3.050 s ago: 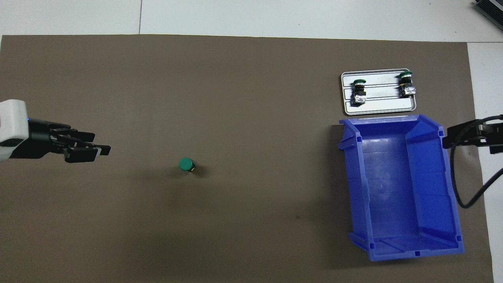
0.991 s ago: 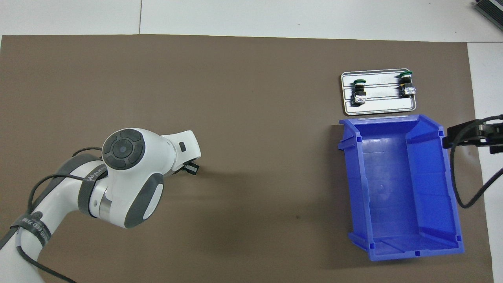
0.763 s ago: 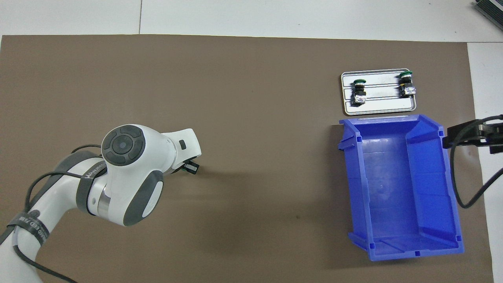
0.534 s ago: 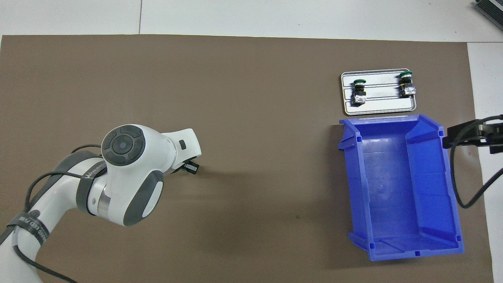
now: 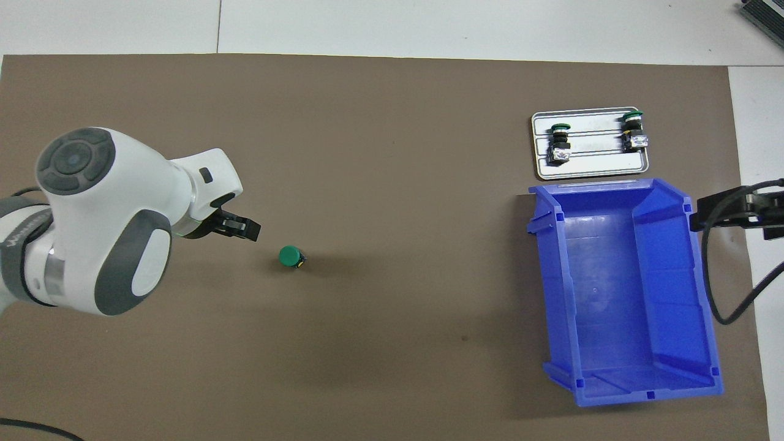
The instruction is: Place and press button with both arms
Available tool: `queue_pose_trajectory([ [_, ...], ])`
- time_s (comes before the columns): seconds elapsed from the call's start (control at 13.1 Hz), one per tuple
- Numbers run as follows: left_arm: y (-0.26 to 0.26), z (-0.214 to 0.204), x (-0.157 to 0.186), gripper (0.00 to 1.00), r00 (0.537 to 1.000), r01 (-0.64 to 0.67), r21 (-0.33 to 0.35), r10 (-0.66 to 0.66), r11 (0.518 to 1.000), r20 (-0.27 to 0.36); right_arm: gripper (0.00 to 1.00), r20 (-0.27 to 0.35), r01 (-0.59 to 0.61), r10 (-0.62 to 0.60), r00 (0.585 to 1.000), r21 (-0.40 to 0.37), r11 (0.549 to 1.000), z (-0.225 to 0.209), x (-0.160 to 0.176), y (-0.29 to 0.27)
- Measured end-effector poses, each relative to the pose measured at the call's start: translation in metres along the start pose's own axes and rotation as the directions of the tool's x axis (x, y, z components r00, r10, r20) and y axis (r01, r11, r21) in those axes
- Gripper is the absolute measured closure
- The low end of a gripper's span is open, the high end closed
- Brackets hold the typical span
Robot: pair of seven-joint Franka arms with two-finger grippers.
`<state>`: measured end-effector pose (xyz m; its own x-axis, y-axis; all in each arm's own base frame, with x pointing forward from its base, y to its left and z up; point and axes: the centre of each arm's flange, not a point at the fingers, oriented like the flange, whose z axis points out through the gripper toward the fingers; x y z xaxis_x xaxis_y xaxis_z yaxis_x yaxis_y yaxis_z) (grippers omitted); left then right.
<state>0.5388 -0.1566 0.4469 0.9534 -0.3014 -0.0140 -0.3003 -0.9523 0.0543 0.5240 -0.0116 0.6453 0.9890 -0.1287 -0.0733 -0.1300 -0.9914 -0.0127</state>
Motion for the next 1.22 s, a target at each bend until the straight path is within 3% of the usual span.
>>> queue_pose_trajectory([
  [0.08,-0.015,-0.006,-0.001,0.01,1.0,0.027,0.0,-0.027,1.0,-0.008,0.01,0.0,0.0,0.0,1.0,0.0,1.0,0.0,0.0,0.0],
  [0.15,-0.029,-0.014,-0.002,0.0,0.998,0.051,0.001,-0.051,0.999,-0.02,0.01,0.0,0.0,0.0,1.0,0.0,1.0,0.0,0.0,0.0],
  [0.53,-0.071,-0.082,-0.011,0.0,0.988,0.126,0.012,-0.124,0.992,-0.095,0.01,0.0,0.0,0.0,1.0,0.0,1.0,0.0,0.0,0.0],
  [0.92,-0.083,-0.163,-0.012,0.0,0.981,0.129,0.094,-0.114,0.987,-0.154,0.01,0.0,0.0,0.0,1.0,0.0,1.0,0.0,0.0,0.0],
  [1.22,-0.101,-0.202,-0.022,0.0,0.98,0.159,0.097,-0.145,0.983,-0.136,0.01,0.0,0.0,0.0,1.0,0.0,1.0,0.0,0.0,0.0],
])
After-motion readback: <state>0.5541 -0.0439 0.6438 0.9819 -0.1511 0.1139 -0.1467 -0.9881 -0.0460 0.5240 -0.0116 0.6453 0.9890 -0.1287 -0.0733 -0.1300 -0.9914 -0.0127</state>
